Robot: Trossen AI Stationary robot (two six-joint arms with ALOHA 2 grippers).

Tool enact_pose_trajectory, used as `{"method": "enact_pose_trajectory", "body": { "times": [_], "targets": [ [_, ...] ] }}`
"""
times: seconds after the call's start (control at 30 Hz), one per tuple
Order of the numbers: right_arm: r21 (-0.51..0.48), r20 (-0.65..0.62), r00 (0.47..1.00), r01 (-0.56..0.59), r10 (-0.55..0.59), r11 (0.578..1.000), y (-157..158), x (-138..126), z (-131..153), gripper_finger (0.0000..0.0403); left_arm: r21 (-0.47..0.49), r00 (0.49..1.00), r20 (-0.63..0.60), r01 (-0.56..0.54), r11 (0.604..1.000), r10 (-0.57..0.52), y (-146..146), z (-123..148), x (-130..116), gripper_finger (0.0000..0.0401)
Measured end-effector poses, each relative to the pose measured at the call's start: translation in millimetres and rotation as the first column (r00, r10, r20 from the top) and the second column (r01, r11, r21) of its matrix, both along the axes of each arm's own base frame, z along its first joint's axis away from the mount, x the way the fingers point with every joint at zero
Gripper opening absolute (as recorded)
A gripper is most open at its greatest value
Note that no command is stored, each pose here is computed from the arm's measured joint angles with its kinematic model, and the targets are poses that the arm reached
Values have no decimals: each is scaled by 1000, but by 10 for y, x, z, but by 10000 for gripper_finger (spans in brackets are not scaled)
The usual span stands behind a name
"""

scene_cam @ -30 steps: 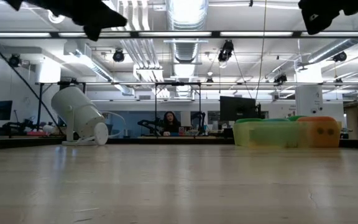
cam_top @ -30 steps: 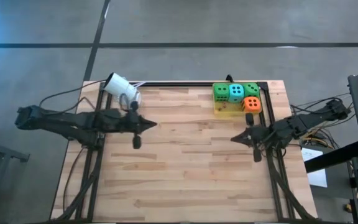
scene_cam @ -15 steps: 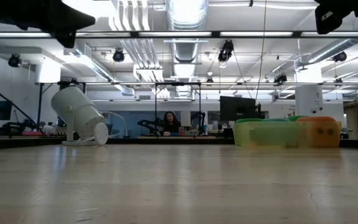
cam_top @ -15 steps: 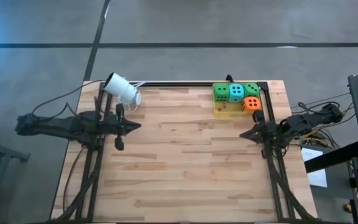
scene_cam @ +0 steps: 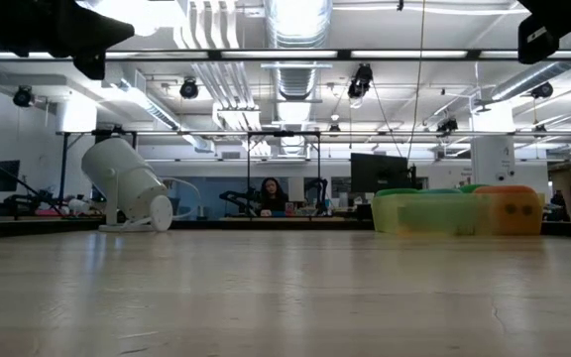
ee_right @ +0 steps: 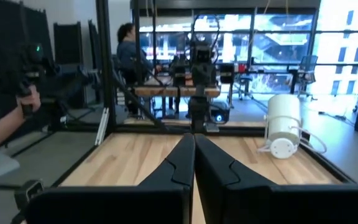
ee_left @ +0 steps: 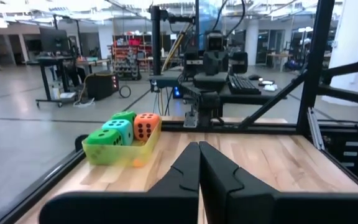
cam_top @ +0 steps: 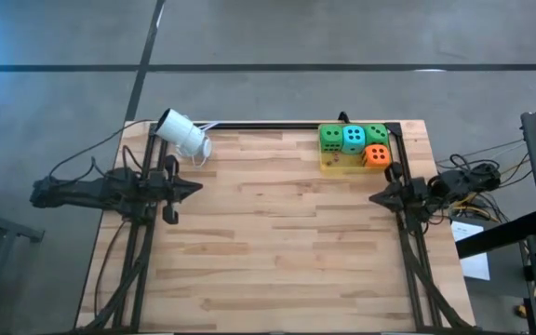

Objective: Pick & Place Dice
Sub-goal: Return to Home Position

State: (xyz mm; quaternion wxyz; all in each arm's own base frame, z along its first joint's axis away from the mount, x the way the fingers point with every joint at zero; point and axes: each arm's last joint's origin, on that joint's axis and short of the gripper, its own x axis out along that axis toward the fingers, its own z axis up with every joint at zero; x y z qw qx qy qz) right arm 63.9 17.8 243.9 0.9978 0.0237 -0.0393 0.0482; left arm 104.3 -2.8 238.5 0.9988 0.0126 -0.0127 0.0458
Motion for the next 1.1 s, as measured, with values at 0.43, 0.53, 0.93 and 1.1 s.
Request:
{"method": "enact_pose_trajectory", "body": {
  "times": [0.43, 0.53, 0.93, 1.1],
  "targets": [
    [-10, -14, 1000, -2, 2, 1000, 5, 11, -31, 8, 38, 999, 42, -3, 999, 1, 9, -143, -120, 3],
    [-5, -17, 1000, -2, 2, 1000, 8, 16, -42, 8, 50, 998, 67, -5, 999, 1, 11, -201, -160, 3],
    [-9, -25, 1000, -1, 1, 1000, 24, 54, -123, 8, 77, 998, 65, -1, 997, -4, 14, -241, -214, 3],
    [-13, -39, 999, -2, 1, 1000, 57, 134, -305, 8, 77, 999, 33, 2, 997, -4, 11, -352, -178, 3]
  ]
}}
